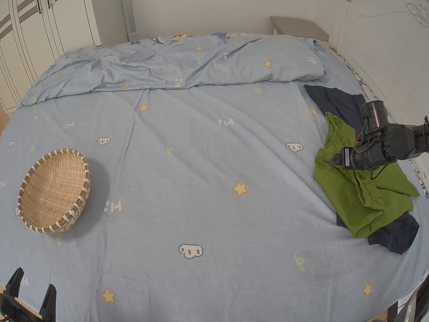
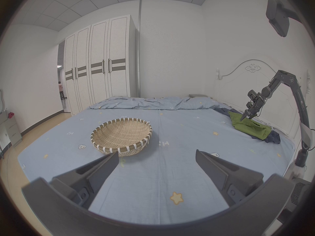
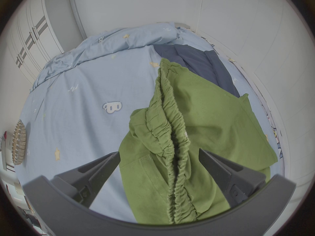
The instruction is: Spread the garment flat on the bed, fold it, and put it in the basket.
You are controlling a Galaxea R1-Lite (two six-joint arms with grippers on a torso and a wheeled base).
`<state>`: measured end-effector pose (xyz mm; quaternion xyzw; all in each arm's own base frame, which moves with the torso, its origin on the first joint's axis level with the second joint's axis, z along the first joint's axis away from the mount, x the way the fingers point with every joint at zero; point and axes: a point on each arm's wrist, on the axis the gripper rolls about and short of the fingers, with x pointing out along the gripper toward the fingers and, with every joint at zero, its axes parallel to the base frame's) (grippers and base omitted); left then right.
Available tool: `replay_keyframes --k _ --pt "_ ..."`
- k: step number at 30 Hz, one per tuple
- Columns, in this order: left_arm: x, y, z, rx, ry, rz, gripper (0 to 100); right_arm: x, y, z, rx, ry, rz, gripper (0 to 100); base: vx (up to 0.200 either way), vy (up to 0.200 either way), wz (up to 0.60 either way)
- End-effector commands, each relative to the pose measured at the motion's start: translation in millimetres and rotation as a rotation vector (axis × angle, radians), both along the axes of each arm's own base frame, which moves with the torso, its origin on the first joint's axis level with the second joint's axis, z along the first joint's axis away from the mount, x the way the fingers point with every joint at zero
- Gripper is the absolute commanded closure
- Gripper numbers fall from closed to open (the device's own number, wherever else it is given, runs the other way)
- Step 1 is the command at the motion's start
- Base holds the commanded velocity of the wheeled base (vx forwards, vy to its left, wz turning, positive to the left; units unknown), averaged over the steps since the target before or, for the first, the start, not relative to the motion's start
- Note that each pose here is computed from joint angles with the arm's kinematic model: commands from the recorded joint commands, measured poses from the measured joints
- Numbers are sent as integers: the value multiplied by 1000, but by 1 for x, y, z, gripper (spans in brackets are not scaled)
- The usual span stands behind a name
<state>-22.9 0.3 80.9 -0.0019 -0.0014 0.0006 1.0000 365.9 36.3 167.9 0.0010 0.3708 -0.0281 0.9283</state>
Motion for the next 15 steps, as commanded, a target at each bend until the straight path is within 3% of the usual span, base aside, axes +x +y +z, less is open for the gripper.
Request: replay_keyframes --k 1,2,3,15 --pt "1 0 -5 -1 10 0 0 4 0 -7 0 20 -2 0 0 0 0" --pt "1 0 -5 -1 10 0 0 4 0 -7 0 20 -2 0 0 0 0" --pt "1 0 -5 -1 10 0 0 4 -1 -8 -1 23 -4 100 0 0 0" --pt "1 0 -5 -1 10 0 0 7 4 0 18 -16 -3 100 0 0 0"
